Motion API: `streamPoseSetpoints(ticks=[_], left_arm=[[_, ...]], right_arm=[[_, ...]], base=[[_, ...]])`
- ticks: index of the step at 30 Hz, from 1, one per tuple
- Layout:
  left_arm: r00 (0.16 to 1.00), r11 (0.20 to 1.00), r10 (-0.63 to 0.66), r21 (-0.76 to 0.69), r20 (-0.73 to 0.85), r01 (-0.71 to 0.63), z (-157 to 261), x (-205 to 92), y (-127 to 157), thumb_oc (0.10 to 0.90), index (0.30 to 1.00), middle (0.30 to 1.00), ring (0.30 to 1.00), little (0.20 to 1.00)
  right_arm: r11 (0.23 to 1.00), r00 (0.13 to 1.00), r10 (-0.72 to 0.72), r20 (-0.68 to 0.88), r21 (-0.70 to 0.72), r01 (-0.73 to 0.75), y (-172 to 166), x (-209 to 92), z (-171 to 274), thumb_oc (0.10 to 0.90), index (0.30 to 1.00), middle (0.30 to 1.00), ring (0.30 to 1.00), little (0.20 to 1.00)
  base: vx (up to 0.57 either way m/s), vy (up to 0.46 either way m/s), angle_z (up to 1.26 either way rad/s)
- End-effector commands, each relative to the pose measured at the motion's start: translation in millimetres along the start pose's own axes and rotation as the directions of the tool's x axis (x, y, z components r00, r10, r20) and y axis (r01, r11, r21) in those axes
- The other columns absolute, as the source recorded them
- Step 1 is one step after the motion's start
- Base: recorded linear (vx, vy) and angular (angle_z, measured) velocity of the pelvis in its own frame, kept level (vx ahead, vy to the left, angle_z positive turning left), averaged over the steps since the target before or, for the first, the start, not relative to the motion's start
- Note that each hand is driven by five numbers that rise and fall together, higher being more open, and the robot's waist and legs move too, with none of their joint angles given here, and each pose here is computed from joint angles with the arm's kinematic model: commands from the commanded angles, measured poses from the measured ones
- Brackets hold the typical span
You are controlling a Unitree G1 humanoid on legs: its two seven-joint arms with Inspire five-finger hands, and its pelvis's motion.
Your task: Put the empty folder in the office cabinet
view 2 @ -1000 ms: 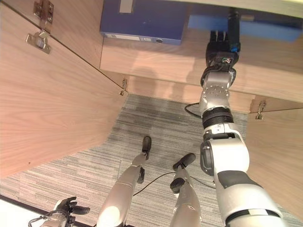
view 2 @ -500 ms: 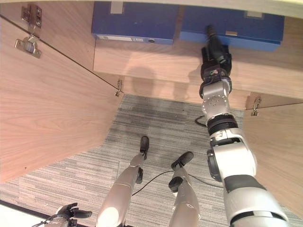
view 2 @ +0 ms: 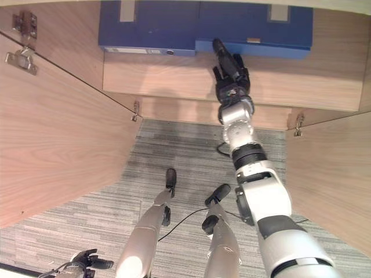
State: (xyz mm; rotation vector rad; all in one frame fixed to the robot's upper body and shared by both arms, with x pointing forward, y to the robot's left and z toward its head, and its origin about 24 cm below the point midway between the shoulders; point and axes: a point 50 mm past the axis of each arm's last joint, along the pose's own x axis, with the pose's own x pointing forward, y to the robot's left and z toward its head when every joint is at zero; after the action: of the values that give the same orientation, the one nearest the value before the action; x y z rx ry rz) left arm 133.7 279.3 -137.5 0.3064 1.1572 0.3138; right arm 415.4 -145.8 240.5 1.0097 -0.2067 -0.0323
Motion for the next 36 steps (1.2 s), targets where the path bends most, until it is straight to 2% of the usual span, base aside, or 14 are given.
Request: streamPoseSetpoints(ticks=[1, 7, 10, 11, 12, 13, 14, 15, 16, 20, 21, 23, 26, 36], left_arm=[[0.966, 0.989, 0.143, 0.067, -0.217, -0.131, -53, -6, 35, 0.800, 0.900, 0.900, 0.900, 0.900], [0.969, 0.986, 0.153, 0.091, -0.195, -0.138, -47, -4, 39, 0.800, 0.900, 0.900, 0.900, 0.900], [0.970, 0.984, 0.156, 0.116, -0.185, -0.136, -46, -4, 47, 0.800, 0.900, 0.900, 0.900, 0.900], [0.972, 0.982, 0.154, 0.140, -0.179, -0.129, -45, -4, 53, 0.800, 0.900, 0.900, 0.900, 0.900], [0.972, 0.982, 0.150, 0.139, -0.178, -0.126, -44, -4, 51, 0.800, 0.900, 0.900, 0.900, 0.900], [0.975, 0.981, 0.142, 0.157, -0.173, -0.115, -45, -5, 56, 0.800, 0.900, 0.900, 0.900, 0.900], [0.976, 0.982, 0.129, 0.162, -0.173, -0.101, -45, -4, 55, 0.800, 0.900, 0.900, 0.900, 0.900], [0.976, 0.982, 0.129, 0.162, -0.173, -0.101, -45, -4, 55, 0.800, 0.900, 0.900, 0.900, 0.900], [0.980, 0.980, 0.108, 0.183, -0.165, -0.077, -44, -4, 58, 0.800, 0.900, 0.900, 0.900, 0.900], [0.983, 0.981, 0.091, 0.185, -0.157, -0.061, -39, -4, 58, 0.800, 0.900, 0.900, 0.900, 0.900], [0.983, 0.980, 0.091, 0.191, -0.159, -0.060, -40, -4, 61, 0.800, 0.900, 0.900, 0.900, 0.900], [0.983, 0.980, 0.090, 0.192, -0.162, -0.058, -42, -4, 62, 0.800, 0.900, 0.900, 0.900, 0.900], [0.986, 0.980, 0.082, 0.192, -0.147, -0.053, -37, -3, 61, 0.800, 0.900, 0.900, 0.900, 0.900], [0.992, 0.977, 0.059, 0.209, -0.107, -0.036, -29, -2, 59, 0.800, 0.900, 0.900, 0.900, 0.900]], right_arm=[[0.980, 0.975, 0.201, 0.092, -0.037, -0.198, 44, -6, 17, 0.800, 0.900, 0.900, 0.900, 0.900], [0.967, 0.978, 0.205, 0.027, -0.160, -0.198, 37, -5, 12, 0.800, 0.900, 0.900, 0.900, 0.900], [0.879, 0.976, 0.194, -0.100, -0.424, -0.218, 26, 1, 9, 0.800, 0.900, 0.900, 0.900, 0.900], [0.733, 0.970, 0.145, -0.195, -0.637, -0.238, 14, 5, 7, 0.800, 0.900, 0.900, 0.900, 0.900], [0.729, 0.969, 0.147, -0.197, -0.640, -0.241, 15, 5, 8, 0.800, 0.900, 0.900, 0.900, 0.900], [0.465, 0.965, 0.061, -0.254, -0.848, -0.253, 0, 11, 19, 0.800, 0.900, 0.900, 0.900, 0.900], [0.325, 0.964, 0.006, -0.265, -0.911, -0.252, -6, 13, 26, 0.800, 0.900, 0.900, 0.900, 0.900], [0.324, 0.964, 0.007, -0.265, -0.912, -0.253, -6, 13, 26, 0.800, 0.900, 0.900, 0.900, 0.900], [-0.121, 0.962, -0.145, -0.233, -0.960, -0.251, -22, 17, 47, 0.800, 0.900, 0.900, 0.900, 0.900], [-0.303, 0.960, -0.164, -0.227, -0.915, -0.268, -17, 18, 50, 0.800, 0.900, 0.900, 0.900, 0.900], [-0.462, 0.964, -0.160, -0.211, -0.847, -0.262, -7, 20, 53, 0.800, 0.900, 0.900, 0.900, 0.900], [-0.601, 0.964, -0.155, -0.215, -0.754, -0.265, 1, 20, 51, 0.800, 0.900, 0.900, 0.900, 0.900], [-0.710, 0.959, -0.158, -0.236, -0.648, -0.276, 2, 18, 43, 0.800, 0.900, 0.900, 0.900, 0.900], [-0.736, 0.881, -0.252, -0.401, -0.512, -0.444, -32, 3, 3, 0.800, 0.900, 0.900, 0.900, 0.900]], base=[[0.00, 0.000, 0.00], [0.00, 0.000, 0.00], [0.00, 0.000, 0.00], [0.00, 0.000, 0.00], [-0.03, 0.005, -0.01], [0.00, 0.000, 0.00], [0.00, 0.000, 0.00], [-0.03, 0.043, -0.03], [-0.03, 0.038, -0.04], [-0.01, 0.029, -0.05], [0.00, 0.042, -0.03], [0.00, 0.034, -0.03], [-0.01, 0.022, -0.09], [0.00, 0.008, -0.05]])
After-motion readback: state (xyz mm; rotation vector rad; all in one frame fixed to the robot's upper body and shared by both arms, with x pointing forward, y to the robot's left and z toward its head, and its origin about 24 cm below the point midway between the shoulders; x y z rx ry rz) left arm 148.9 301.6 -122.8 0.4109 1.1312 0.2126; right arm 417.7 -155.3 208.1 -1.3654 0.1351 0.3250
